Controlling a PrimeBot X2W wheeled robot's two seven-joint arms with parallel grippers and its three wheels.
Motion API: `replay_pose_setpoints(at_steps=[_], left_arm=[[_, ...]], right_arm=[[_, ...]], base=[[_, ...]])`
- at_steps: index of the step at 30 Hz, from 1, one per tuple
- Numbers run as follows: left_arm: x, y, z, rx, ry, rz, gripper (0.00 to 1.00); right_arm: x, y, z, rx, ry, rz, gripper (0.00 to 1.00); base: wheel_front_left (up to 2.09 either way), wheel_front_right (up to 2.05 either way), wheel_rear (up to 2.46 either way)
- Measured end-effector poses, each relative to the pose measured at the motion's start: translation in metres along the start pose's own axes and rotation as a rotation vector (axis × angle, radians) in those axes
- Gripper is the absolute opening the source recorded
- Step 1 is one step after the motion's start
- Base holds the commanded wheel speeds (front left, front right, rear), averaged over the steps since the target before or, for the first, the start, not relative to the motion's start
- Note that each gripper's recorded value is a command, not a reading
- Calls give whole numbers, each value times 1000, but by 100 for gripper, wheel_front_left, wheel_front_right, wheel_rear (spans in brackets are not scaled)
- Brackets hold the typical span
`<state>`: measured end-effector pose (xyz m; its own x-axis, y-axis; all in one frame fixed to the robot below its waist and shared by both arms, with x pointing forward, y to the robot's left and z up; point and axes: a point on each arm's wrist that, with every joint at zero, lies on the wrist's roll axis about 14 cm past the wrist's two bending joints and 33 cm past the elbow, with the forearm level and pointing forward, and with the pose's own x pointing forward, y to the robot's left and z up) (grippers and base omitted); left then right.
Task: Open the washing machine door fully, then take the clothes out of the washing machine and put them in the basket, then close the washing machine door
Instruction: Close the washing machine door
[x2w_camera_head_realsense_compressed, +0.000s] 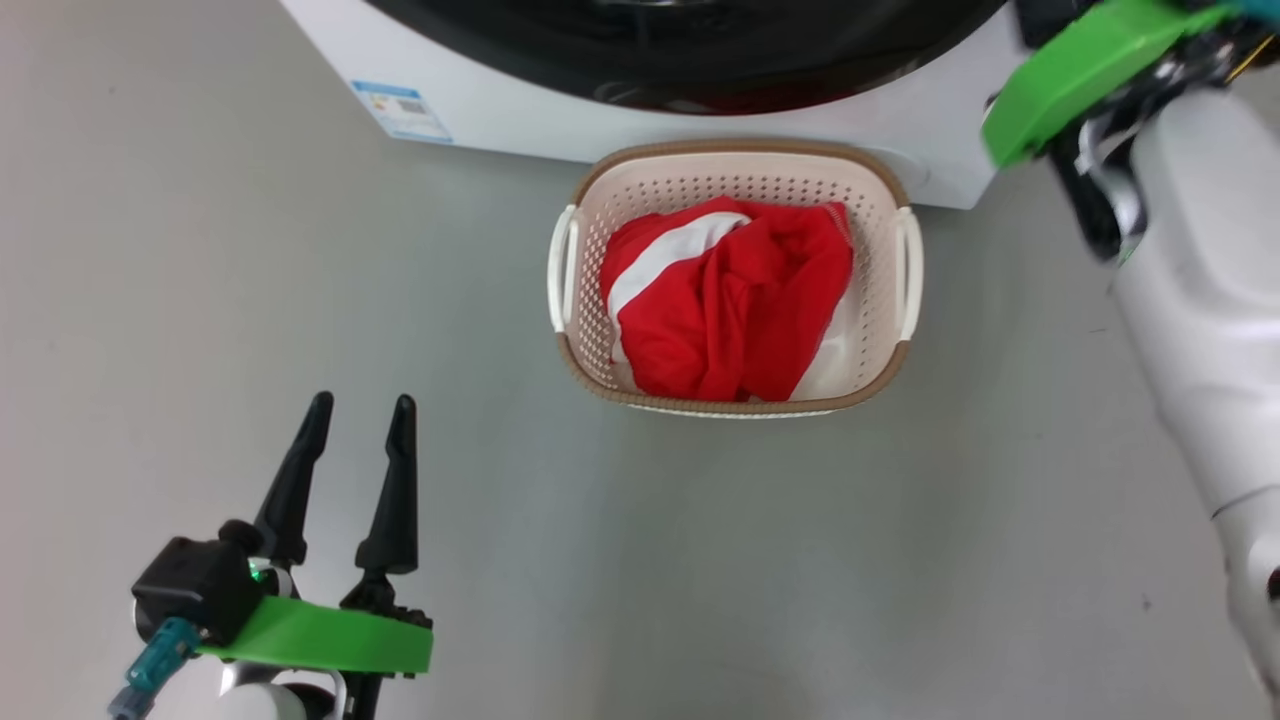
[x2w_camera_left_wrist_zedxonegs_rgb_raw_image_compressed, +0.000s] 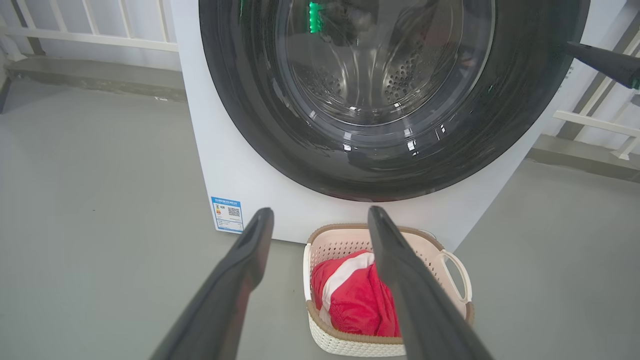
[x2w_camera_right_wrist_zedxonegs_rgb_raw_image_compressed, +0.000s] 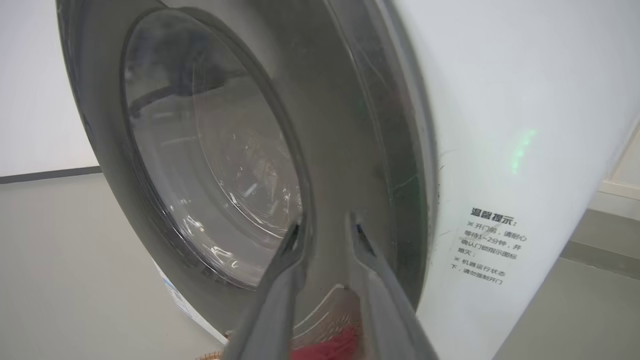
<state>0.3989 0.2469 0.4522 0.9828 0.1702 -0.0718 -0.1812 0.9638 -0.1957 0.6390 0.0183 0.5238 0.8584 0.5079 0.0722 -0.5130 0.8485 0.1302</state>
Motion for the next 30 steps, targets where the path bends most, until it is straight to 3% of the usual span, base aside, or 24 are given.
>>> replay_pose_setpoints(at_steps=[8,30], left_arm=[[7,-15,9,-24,-30,-45,100],[-21,-35,46,-30,-136,-114,100]], right_arm=[[-40,9,0,-12,-13,14,100],[-191,-21,3,16,-29,-233,100]], base=[[0,0,0],[0,0,0]])
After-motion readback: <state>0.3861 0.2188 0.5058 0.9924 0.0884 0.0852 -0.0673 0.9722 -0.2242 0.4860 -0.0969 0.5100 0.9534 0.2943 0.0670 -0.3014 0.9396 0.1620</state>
